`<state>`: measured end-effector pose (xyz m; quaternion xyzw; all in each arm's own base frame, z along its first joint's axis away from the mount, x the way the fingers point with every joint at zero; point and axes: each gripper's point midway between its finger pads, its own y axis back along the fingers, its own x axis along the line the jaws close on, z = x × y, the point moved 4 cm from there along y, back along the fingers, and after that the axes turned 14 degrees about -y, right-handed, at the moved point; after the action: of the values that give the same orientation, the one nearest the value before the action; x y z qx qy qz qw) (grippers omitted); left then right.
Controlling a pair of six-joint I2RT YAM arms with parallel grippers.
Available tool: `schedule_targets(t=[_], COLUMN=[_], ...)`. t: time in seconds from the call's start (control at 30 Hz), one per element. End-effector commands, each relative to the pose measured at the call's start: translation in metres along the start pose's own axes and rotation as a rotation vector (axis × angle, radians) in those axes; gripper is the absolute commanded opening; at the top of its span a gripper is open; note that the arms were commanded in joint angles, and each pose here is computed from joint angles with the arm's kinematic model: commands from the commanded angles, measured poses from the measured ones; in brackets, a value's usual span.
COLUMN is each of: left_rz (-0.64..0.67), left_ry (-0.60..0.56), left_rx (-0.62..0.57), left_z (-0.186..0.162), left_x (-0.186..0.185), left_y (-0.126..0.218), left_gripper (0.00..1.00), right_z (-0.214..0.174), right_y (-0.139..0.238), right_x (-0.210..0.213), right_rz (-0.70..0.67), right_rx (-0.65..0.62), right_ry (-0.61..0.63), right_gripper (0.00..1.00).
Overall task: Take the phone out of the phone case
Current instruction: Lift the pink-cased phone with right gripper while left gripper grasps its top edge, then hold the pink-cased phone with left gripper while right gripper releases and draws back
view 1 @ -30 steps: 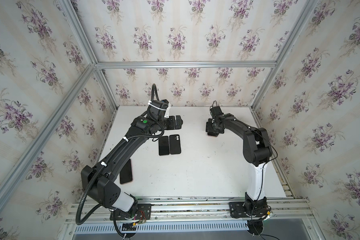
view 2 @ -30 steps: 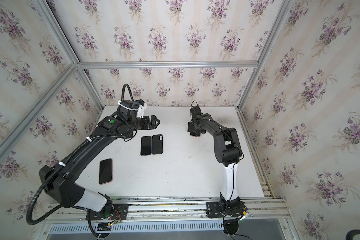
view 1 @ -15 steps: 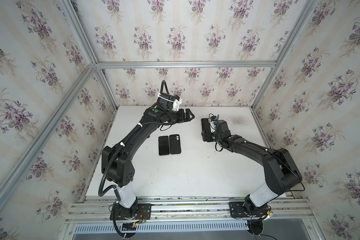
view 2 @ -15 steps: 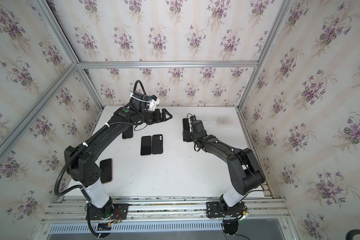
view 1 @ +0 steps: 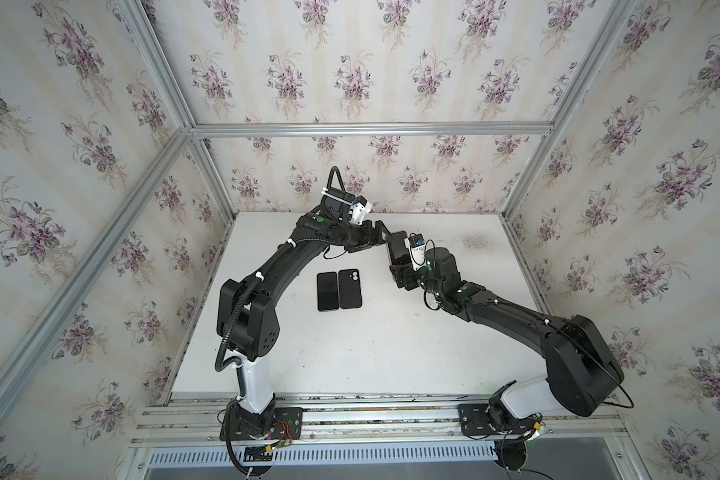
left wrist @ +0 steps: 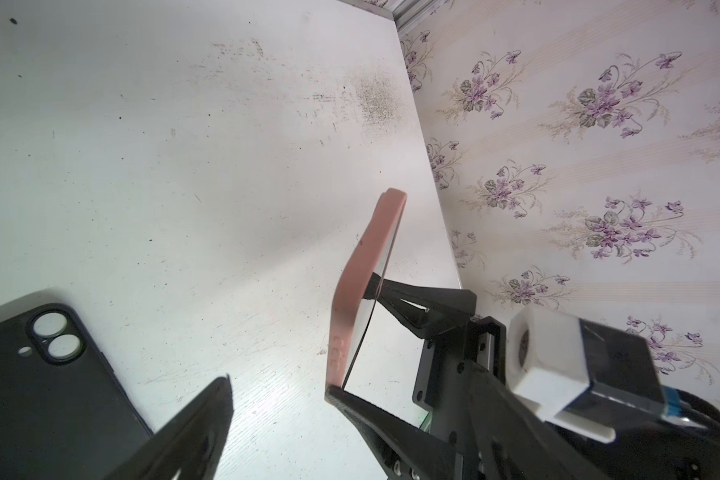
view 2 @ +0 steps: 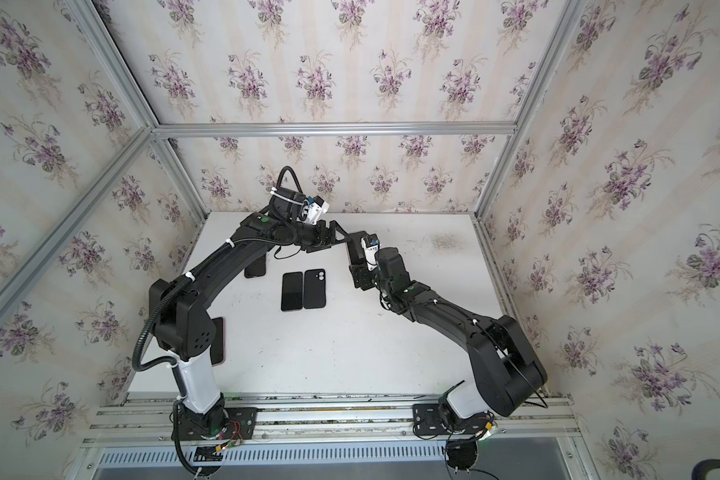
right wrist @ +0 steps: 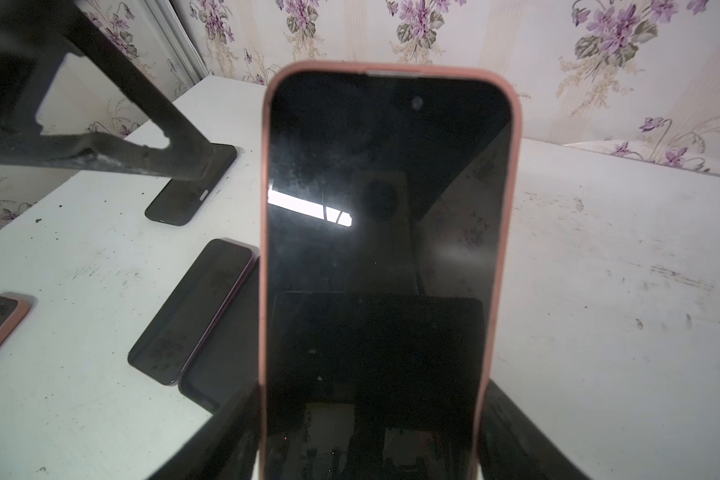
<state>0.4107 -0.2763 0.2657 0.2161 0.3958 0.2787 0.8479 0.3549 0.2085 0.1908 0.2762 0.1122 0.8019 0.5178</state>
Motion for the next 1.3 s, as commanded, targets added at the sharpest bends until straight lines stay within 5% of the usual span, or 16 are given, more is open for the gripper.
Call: schedule_targets(t=[0.0, 0.17, 0.5, 0.83, 0.97, 1.03, 1.13, 1.27], left_rz=[-0.029, -0.021, -0.024, -0.034, -0.037, -0.041, -0.027, -0.014], left_ry=[-0.016, -0.017, -0.024, -0.018, -0.018, -0.009, -0.013, 0.007], left_rx=[0.002, 0.008, 0.025, 0.044, 0.041, 0.025, -0.030, -0.123], left_z=[0.002, 0.001, -0.003, -0.008, -0.007, -0.003, 0.011, 0.036], left_x=[0.000, 0.007, 0.012, 0.015, 0.015, 0.014, 0.008, 0.001], left_y=[-0.003, -0.007, -0.011, -0.014, -0.010, -0.003, 0.016, 0.049], left_gripper=[0.87, 0.82, 0.56, 0.18, 0.10, 0.06, 0.02, 0.00], right_z=[0.013, 0.010, 0.005, 0.001, 0.001, 0.003, 0.007, 0.017], right_y=[0.004, 0.006, 0.005, 0.002, 0.003, 0.005, 0.012, 0.028], right_x=[0.023, 0.032, 0.035, 0.035, 0.034, 0.036, 0.038, 0.040], right_rz=[0.087, 0.118, 0.135, 0.138, 0.136, 0.141, 0.148, 0.161], right_rx=[-0.070, -0.061, -0.047, -0.031, -0.028, -0.028, -0.034, -0.070], right_ry=[0.019, 0.026, 0.025, 0.018, 0.012, 0.006, -0.018, -0.070], right_gripper=[0.25, 0.24, 0.21, 0.17, 0.18, 0.28, 0.59, 0.82])
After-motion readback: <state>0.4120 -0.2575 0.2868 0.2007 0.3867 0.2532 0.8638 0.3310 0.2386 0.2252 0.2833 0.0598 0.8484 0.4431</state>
